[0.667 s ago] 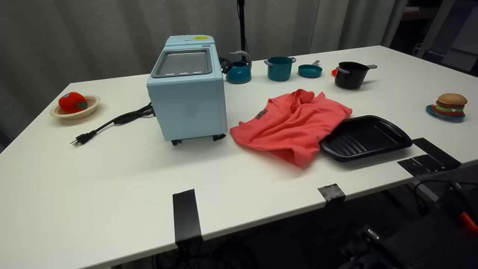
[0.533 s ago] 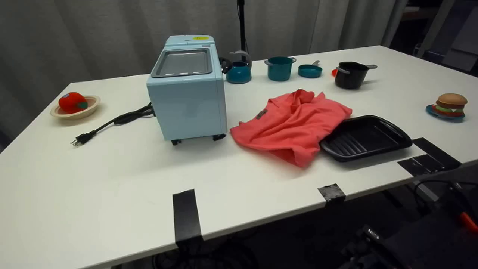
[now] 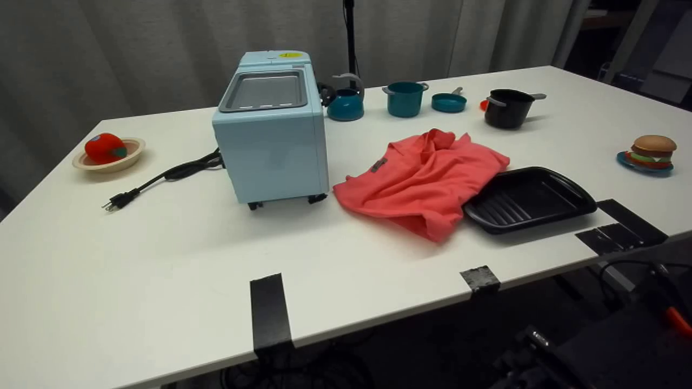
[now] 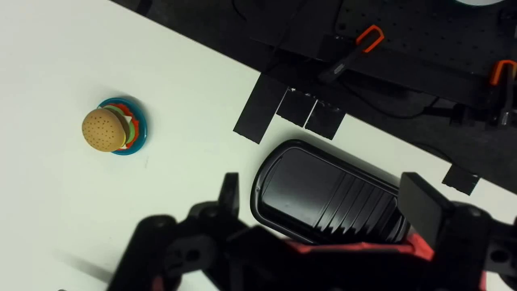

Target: Fold the shirt

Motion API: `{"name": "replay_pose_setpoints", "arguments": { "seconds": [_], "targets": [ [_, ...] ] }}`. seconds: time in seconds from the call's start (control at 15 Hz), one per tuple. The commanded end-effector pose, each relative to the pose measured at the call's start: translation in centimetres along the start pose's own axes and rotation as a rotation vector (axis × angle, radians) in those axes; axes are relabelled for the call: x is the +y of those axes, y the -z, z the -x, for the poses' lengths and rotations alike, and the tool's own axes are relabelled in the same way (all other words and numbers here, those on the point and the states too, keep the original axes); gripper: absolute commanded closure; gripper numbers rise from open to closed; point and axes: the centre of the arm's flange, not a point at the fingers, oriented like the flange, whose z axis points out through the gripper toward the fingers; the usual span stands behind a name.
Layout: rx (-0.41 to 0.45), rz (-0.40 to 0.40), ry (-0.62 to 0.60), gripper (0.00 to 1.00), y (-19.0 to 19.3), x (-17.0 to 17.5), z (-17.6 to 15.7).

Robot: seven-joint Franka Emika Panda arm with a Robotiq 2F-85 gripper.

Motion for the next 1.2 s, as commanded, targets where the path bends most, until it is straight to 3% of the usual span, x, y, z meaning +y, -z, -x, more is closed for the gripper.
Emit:
{"name": "replay_pose_setpoints", "arguments": {
  "seconds": [0.0,0.2,0.53,0.8,1.13],
  "targets": [
    [0.0,0.0,0.0,0.0,0.0,0.0,0.0],
    [0.018,0.029,0.013,0.0,0.8,0.4,-1.9],
    [0.086,0.08,0.128,0.0,2.5,-1.3,-8.0],
    [0.129,0.108,0.236,0.0,1.7,-4.8,-13.1],
    [0.147,0.117,0.355,0.0,-1.3,-10.5,-17.3]
  ]
}}
